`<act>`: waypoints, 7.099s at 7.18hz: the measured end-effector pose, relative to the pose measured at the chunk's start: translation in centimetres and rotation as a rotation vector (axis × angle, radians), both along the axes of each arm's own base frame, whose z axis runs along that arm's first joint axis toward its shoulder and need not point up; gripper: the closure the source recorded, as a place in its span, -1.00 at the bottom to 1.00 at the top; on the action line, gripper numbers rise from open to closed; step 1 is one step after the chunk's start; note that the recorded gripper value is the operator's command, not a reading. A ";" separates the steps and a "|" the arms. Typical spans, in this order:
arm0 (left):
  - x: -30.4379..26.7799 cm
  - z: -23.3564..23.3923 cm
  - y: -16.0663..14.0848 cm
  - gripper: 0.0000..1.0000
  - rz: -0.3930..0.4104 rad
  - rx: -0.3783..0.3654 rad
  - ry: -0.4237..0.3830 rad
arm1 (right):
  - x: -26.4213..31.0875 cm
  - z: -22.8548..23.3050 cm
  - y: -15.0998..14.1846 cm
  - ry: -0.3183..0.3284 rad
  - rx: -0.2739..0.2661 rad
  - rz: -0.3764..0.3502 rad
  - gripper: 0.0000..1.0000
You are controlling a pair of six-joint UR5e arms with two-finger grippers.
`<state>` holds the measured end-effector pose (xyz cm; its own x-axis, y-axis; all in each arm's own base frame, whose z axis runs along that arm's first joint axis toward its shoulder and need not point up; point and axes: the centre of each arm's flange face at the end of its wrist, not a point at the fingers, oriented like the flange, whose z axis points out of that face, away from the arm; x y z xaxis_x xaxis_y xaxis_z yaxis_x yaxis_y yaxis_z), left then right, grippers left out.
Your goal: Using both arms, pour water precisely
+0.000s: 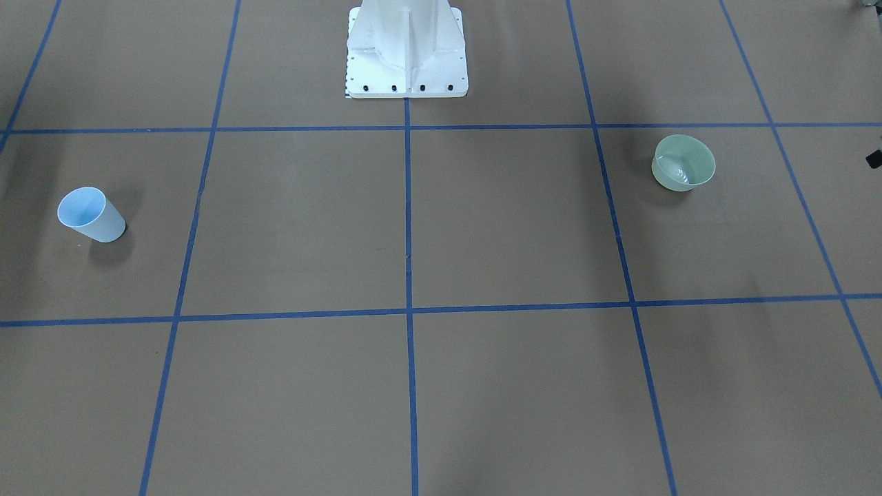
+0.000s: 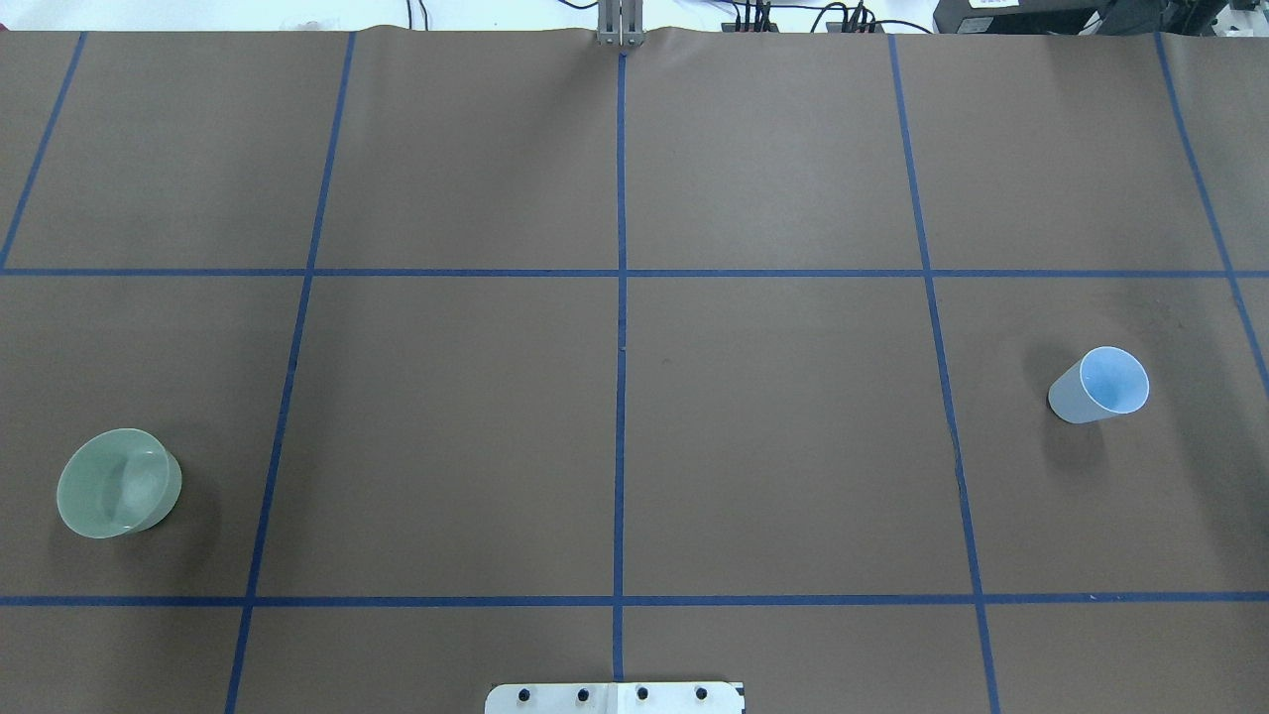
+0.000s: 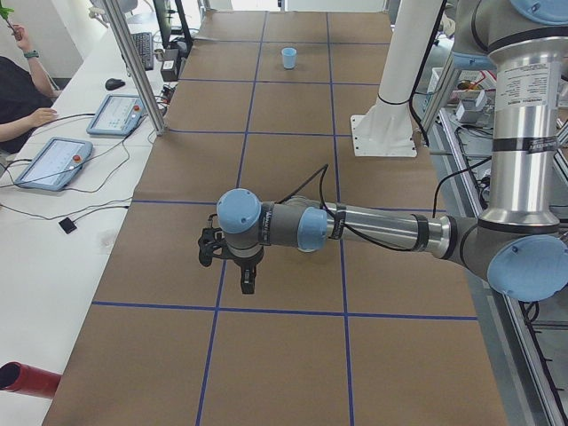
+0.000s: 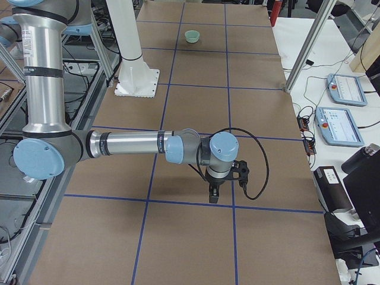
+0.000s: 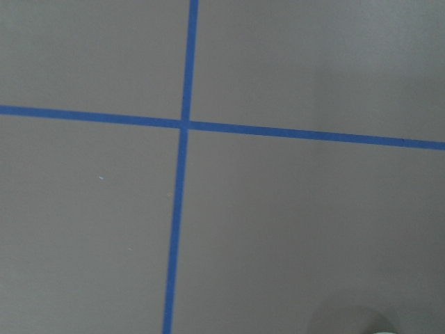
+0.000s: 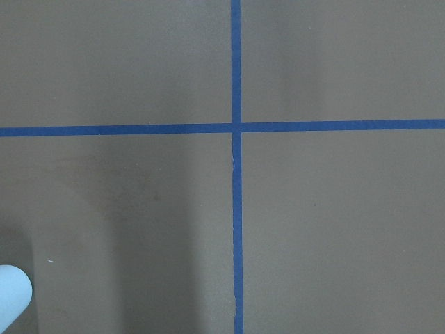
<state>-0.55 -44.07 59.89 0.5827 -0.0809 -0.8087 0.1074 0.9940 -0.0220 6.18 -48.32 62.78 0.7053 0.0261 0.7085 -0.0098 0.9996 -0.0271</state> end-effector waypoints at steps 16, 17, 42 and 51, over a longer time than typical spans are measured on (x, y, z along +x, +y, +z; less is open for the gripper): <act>23.4 0.9 7.6 1.00 0.220 -0.024 -0.015 | 0.0 0.6 0.1 0.003 -0.010 -0.002 -0.99; 23.3 1.2 7.6 1.00 0.210 -0.030 -0.025 | 0.0 0.6 0.1 0.003 -0.010 -0.002 -0.99; 55.2 -42.4 -9.9 -1.00 -0.125 -0.270 0.134 | 1.1 -9.0 2.3 -0.035 0.014 0.180 -0.99; 48.1 -35.5 -6.5 -1.00 -0.180 -0.234 0.126 | -21.6 -14.0 17.7 0.105 0.044 0.509 -1.00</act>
